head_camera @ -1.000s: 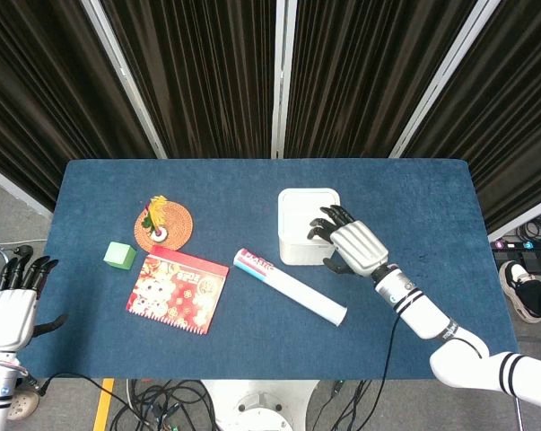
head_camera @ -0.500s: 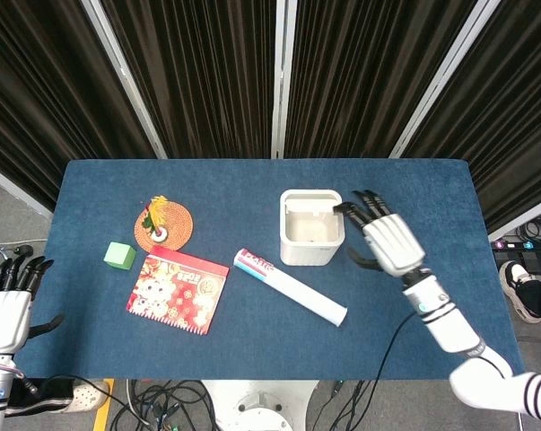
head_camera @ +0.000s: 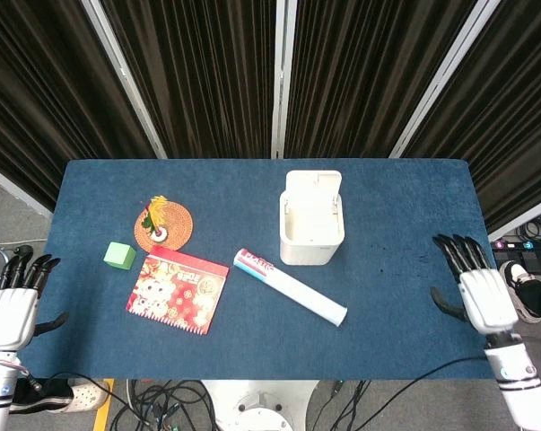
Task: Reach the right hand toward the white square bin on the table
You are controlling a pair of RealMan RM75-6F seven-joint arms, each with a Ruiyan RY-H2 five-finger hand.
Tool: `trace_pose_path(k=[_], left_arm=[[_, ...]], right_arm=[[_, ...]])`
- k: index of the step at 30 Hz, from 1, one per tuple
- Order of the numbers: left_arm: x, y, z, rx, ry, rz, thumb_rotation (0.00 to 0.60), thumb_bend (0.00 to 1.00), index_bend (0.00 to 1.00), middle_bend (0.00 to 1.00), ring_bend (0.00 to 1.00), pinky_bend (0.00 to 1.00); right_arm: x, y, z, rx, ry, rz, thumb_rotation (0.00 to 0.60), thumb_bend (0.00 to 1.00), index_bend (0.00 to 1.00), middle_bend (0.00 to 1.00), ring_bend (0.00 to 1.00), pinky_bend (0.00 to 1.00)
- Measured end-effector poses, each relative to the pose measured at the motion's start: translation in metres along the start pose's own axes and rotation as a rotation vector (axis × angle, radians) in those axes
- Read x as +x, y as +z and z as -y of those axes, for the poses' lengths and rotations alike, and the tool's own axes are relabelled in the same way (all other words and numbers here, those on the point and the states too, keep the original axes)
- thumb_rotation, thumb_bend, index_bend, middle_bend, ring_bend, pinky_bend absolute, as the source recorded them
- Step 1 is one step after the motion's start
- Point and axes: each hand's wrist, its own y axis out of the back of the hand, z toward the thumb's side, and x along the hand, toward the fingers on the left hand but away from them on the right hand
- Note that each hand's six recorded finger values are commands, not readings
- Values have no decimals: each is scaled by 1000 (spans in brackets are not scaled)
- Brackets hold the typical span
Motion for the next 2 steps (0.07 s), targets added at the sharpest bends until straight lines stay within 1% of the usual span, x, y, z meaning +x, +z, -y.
trace_pose_path(k=[2], left_arm=[[-1, 0, 0, 0, 1, -2, 600, 0, 145, 113, 23, 20]], right_arm=[[14, -4, 2, -8, 4, 13, 600, 290, 0, 34, 0, 0]])
